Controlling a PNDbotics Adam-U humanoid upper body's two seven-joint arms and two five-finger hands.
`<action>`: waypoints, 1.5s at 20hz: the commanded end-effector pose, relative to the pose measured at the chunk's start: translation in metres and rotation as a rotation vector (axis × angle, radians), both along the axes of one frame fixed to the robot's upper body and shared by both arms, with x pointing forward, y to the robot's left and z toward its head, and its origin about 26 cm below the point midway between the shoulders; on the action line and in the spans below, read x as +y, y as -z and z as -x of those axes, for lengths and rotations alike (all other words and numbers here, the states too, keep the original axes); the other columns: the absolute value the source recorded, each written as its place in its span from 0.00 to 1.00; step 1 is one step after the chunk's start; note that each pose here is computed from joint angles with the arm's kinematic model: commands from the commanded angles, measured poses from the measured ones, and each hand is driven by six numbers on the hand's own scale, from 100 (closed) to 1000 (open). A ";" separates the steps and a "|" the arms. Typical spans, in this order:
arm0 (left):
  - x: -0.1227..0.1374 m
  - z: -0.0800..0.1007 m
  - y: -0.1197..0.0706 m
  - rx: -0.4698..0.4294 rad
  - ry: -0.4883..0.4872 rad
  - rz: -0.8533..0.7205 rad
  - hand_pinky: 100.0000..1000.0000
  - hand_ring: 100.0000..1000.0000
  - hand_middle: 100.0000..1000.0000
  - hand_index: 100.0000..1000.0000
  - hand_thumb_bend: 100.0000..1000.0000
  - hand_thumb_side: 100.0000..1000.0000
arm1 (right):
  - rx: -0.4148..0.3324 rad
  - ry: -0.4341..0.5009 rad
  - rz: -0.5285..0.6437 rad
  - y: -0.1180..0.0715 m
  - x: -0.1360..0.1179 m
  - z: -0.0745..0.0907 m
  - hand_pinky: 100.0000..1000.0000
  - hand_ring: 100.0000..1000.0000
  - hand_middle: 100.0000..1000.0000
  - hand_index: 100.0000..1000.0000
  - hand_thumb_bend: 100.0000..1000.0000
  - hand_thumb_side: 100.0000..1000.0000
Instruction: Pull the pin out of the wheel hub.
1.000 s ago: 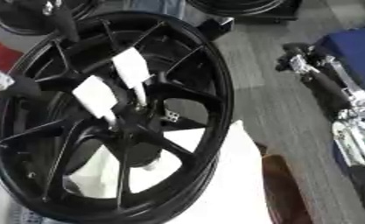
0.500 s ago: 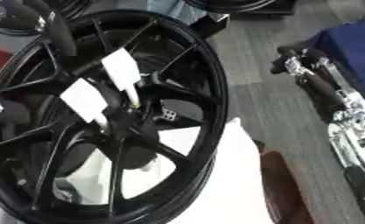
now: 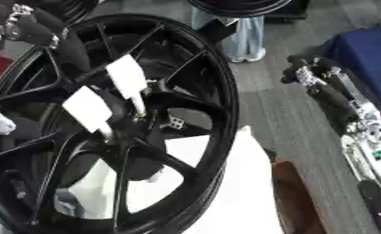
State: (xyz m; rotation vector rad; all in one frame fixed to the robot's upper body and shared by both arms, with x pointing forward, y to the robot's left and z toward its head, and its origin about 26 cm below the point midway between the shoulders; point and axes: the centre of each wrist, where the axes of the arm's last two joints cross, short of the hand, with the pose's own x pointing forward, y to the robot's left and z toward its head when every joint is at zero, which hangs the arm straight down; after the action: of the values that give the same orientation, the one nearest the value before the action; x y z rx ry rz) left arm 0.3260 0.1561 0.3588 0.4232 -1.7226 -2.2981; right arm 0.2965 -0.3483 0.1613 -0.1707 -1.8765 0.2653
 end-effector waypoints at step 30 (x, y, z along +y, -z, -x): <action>-0.013 -0.026 0.028 0.037 -0.079 -0.060 0.74 0.70 0.71 0.82 0.38 0.16 | -0.005 -0.014 0.000 -0.001 0.004 -0.002 0.94 0.65 0.58 0.74 0.00 0.49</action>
State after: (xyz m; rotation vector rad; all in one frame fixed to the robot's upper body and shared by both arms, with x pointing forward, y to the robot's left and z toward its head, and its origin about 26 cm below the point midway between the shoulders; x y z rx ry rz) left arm 0.3515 0.1398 0.3248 0.4156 -1.5913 -2.2897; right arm 0.2978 -0.3442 0.1547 -0.1452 -1.8630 0.2532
